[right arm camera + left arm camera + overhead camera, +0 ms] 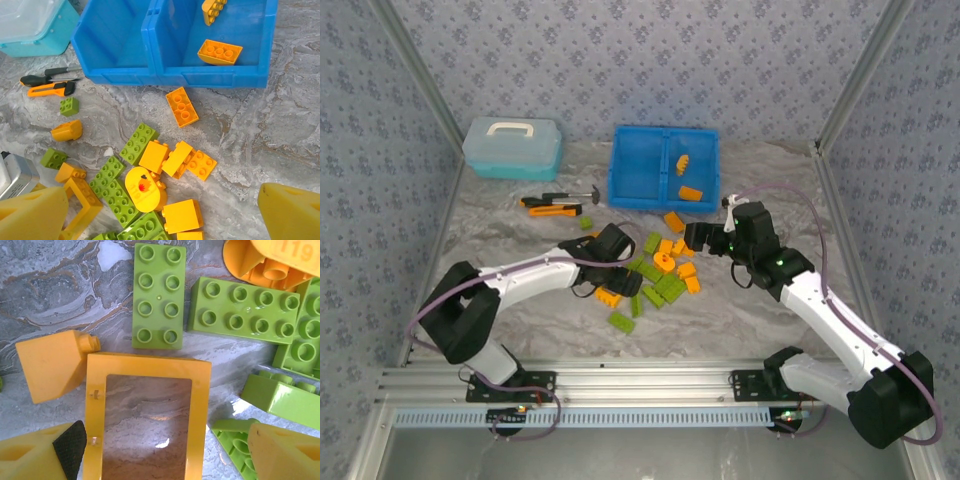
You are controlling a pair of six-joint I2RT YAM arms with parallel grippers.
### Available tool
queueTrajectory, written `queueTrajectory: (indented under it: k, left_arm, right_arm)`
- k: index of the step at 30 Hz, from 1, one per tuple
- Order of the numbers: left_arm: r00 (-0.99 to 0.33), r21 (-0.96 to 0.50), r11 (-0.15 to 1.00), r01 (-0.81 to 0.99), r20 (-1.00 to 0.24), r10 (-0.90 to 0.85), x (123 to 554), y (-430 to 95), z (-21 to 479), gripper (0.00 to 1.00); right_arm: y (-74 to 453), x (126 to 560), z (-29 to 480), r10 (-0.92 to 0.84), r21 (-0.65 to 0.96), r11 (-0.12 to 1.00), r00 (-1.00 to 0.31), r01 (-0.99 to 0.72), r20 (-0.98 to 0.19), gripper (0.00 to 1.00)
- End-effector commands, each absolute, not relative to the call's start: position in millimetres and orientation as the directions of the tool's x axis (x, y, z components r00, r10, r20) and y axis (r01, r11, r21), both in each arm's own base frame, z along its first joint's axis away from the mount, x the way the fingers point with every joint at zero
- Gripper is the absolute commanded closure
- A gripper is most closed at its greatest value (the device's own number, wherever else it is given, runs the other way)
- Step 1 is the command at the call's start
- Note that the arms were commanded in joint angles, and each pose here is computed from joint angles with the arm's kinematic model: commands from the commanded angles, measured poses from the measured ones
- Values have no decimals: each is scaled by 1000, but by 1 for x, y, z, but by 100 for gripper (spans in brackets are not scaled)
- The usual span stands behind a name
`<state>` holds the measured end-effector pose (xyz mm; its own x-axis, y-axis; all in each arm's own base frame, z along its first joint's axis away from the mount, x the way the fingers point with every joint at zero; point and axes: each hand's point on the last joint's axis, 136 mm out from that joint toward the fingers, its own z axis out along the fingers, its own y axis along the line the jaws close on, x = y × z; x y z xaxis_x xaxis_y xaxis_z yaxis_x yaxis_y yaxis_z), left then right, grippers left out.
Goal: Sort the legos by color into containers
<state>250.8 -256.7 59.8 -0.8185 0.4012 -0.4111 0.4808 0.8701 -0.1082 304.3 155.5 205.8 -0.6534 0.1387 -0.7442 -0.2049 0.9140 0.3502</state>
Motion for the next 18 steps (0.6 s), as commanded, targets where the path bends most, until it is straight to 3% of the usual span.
queueTrajectory:
  k: [1,7,10,15,18]
  left_arm:
    - [-816,-103,871,481,-417,401,258,-264,59,14]
    - [-821,-48,885,462,-401,407,263,-256,44,7]
    - [-821,-45,883,468,-391,415,261,-256,38,13]
    - [-824,-71,880,470,-393,408,259,-259,38,33]
    - [-817,-107,873,476,-420,394,259,-266,50,37]
  right_arm:
    - [149,301,197,144,339,926,-673,-167,-726,0]
    - [148,301,196,144,337,927,-673,-164,-725,0]
    - [148,301,197,146,337,927,-672,-163,-726,0]
    - [148,301,196,150,339,928,-673,-157,-724,0]
    - [149,301,197,155,345,925,-673,-158,-723,0]
